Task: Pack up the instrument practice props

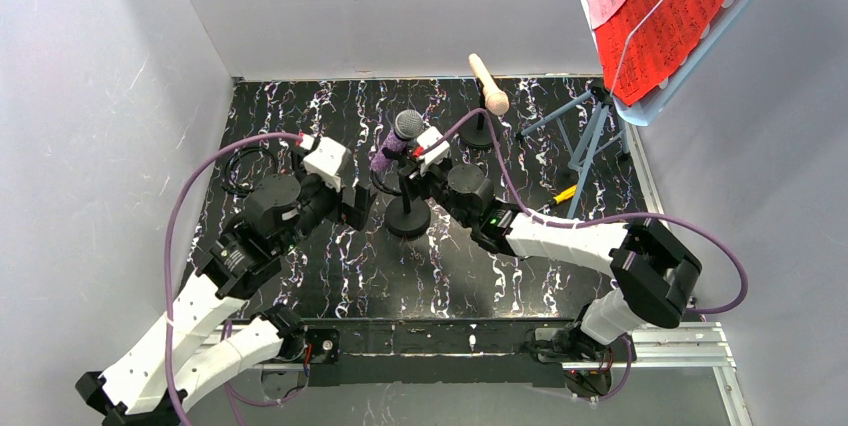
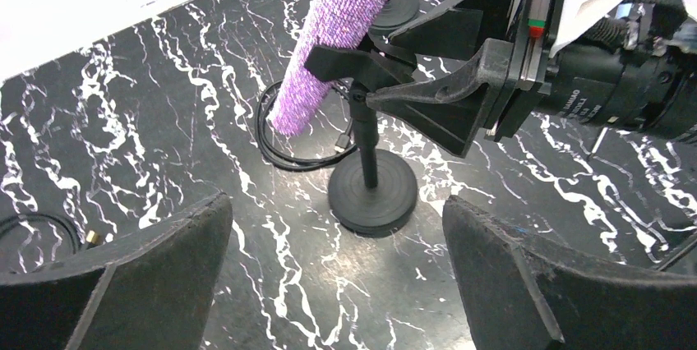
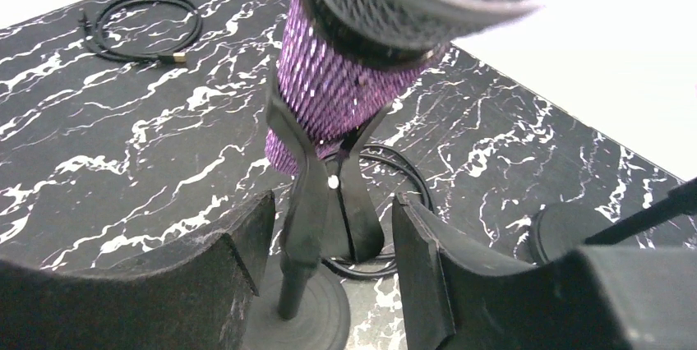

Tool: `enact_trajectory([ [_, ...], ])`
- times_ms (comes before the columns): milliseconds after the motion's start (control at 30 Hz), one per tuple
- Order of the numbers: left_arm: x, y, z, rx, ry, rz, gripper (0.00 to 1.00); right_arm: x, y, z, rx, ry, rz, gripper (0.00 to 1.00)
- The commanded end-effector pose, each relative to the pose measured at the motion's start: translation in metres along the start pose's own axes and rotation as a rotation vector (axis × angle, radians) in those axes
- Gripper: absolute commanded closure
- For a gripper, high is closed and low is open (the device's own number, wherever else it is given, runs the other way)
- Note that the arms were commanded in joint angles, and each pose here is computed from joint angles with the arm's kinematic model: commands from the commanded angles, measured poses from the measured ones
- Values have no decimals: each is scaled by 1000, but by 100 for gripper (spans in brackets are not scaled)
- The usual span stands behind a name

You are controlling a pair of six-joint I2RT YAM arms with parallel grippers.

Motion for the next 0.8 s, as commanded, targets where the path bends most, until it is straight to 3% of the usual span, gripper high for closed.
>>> enact_trajectory([
  [0,-6,-9,-31,-106,-77,57,3,4,8,-18,-32,-64,-91,39],
  [367,-28,-17,-39,-146,-60,130,3,13,16,-7,-57,-67,-140,40],
  [767,-42,-27,-49,-153,-52,227,3,17,1,9,-102,-97,-145,32],
])
Point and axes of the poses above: each gripper's point midway between its finger pads, its own x axis back along the fingers, its own y axis along the line the jaws close on, z = x × y, the point moved 6 cm from there along x, back along the fingers, and after that the axes turned 14 degrees about x, right-handed, at the moved point
